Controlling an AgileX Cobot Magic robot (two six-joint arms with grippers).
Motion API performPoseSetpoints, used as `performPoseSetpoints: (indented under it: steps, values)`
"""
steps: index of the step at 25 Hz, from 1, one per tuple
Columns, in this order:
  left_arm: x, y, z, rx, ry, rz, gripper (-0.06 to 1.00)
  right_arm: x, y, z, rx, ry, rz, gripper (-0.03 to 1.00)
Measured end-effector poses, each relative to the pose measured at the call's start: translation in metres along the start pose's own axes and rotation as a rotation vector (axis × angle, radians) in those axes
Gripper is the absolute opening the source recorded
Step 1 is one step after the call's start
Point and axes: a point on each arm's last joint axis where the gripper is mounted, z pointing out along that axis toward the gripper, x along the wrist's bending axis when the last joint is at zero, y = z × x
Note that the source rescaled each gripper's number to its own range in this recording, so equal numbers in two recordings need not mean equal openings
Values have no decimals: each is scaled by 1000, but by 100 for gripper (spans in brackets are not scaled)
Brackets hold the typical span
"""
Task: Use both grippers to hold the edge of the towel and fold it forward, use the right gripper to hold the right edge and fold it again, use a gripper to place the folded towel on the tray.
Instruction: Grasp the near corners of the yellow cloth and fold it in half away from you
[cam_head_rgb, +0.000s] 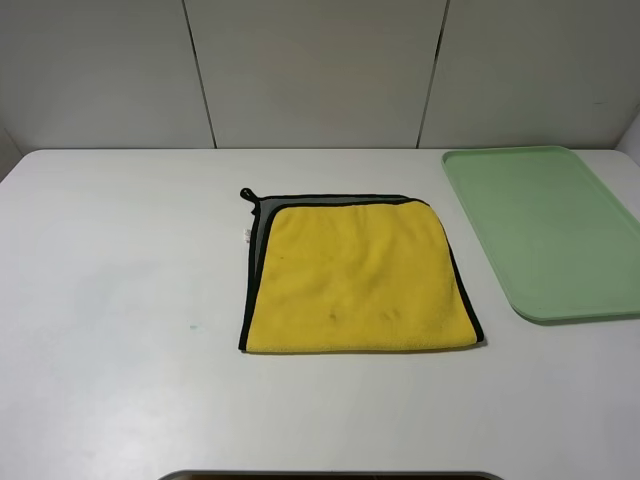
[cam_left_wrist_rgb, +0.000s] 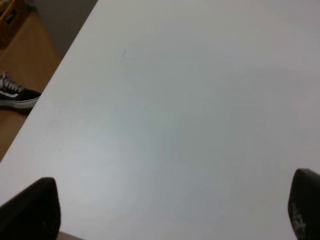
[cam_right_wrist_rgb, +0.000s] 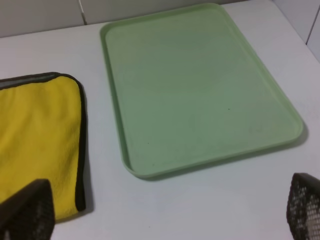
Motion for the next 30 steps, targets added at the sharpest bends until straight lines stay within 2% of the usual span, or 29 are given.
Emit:
performPoseSetpoints:
  steps: [4,7,12,17,19,23,25,30]
  values:
    - [-1,2,0,-19,-13,-3,90,0,0,0,0,0,0,100]
    - [-5,6,-5,18,-50,15,88,0,1,-1,-3,2,1,100]
    - [-14,39,-9,83,-87,169,86,2,28,-6,15,2,2,100]
    - [-23,75,-5,152,-133,286,85,3,71,9,115,2,-57,100]
    - [-28,86,1,180,-171,364,84,3,88,21,165,5,-98,100]
    - [-47,99,18,245,-289,610,83,5,117,53,252,24,-177,100]
    - [-62,101,28,286,-361,754,83,10,128,68,278,69,-231,100]
    - [-101,99,49,359,-488,1004,82,42,140,110,364,250,-437,100]
